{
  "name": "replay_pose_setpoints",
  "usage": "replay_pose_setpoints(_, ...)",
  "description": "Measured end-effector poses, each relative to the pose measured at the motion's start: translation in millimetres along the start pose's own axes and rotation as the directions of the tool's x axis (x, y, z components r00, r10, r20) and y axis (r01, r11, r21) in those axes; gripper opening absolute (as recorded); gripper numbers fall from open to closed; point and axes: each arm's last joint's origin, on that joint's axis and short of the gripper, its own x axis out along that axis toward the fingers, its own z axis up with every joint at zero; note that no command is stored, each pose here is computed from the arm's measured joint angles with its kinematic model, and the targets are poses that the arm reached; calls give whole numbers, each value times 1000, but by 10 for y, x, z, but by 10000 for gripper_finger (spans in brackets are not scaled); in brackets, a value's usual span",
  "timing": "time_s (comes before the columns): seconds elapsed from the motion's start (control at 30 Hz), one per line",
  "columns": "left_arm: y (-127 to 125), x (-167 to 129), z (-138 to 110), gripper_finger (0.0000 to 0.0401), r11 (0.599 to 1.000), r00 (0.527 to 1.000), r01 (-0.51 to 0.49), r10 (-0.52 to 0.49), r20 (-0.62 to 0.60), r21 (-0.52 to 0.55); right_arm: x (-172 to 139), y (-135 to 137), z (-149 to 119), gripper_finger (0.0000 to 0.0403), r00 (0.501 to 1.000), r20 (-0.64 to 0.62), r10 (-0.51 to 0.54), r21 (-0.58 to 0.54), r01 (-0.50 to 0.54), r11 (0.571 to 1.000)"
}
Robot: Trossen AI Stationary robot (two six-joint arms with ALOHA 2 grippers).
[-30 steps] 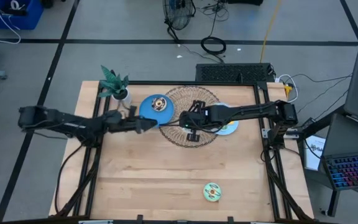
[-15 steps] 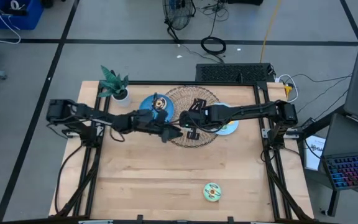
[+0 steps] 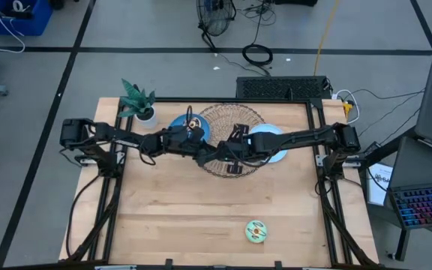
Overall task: Pick & Place donuts
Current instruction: Put the large white donut on the dark blue plate
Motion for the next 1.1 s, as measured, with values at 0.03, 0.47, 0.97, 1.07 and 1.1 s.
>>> replay_pose_setpoints(0.03,3,0,1,247,1000,1000,-3,3,0,0,-2,3,0,34,1000,0,0,4,0,1000)
replay_pose_setpoints(0.47,62,-20,40,245,999,999,32,-30,-43,40,-8,17,-22,34,1000,-19,10,50,-9,999)
replay_pose_setpoints(0.97,41,-30,28,245,1000,1000,-2,3,-28,25,-7,18,20,34,1000,21,9,45,-10,999)
replay_pose_setpoints(1.07,38,-26,10,248,999,999,-27,28,-22,45,-7,18,36,34,999,36,10,51,-11,999)
replay_pose_setpoints(1.1,41,-26,6,248,998,999,-36,37,-21,48,-8,18,37,34,999,38,10,50,-12,999)
